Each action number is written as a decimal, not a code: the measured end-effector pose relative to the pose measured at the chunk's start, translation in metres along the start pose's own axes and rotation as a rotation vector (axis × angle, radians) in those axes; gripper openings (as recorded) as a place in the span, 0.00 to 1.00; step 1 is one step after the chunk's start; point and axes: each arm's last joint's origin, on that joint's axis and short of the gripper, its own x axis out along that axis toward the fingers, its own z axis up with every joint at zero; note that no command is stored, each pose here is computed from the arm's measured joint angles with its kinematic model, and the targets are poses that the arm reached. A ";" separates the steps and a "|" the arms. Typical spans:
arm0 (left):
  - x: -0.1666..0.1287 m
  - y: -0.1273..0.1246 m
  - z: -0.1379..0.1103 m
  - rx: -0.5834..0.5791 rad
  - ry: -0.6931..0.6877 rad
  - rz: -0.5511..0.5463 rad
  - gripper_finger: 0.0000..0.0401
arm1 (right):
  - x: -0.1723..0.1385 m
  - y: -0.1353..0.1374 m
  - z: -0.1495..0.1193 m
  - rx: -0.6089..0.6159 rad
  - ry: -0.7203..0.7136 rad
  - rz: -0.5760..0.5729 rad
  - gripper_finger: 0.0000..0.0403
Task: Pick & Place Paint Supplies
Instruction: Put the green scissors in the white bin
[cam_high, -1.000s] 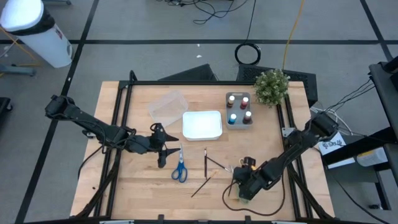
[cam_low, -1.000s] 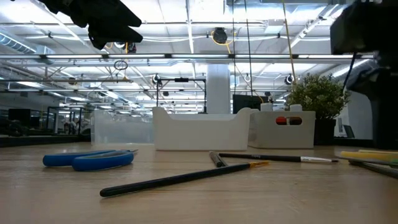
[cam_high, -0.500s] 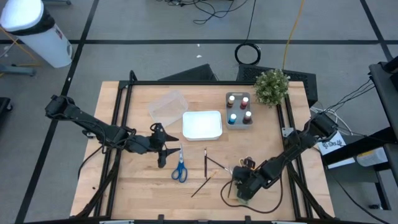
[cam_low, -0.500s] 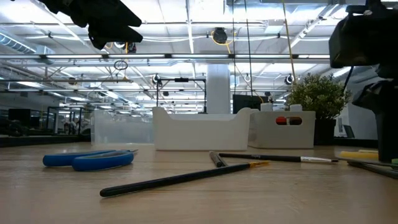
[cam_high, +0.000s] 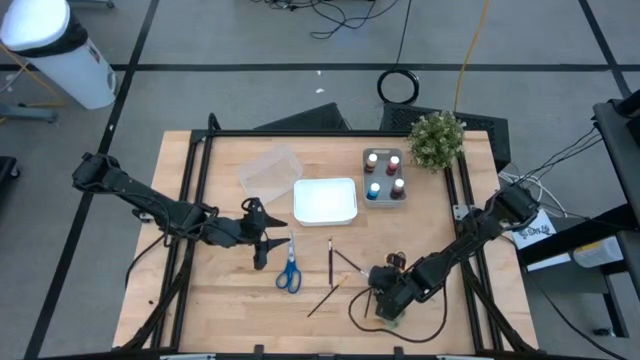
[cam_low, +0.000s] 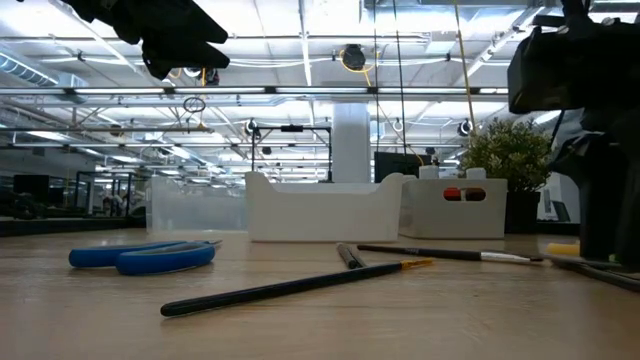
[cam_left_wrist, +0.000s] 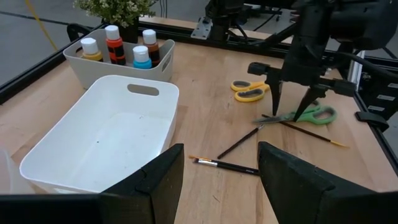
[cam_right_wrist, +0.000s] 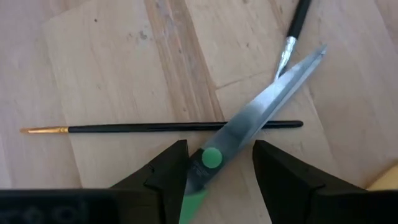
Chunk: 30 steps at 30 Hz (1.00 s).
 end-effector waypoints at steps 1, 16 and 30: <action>0.000 0.000 0.000 0.000 0.000 0.000 0.53 | 0.000 0.000 0.000 -0.003 0.003 -0.004 0.40; 0.000 0.000 0.000 -0.001 0.000 0.000 0.53 | 0.001 -0.008 -0.005 -0.023 0.024 -0.095 0.09; 0.000 0.000 0.000 0.005 0.000 0.000 0.53 | -0.019 0.000 0.004 -0.149 -0.158 -0.045 0.09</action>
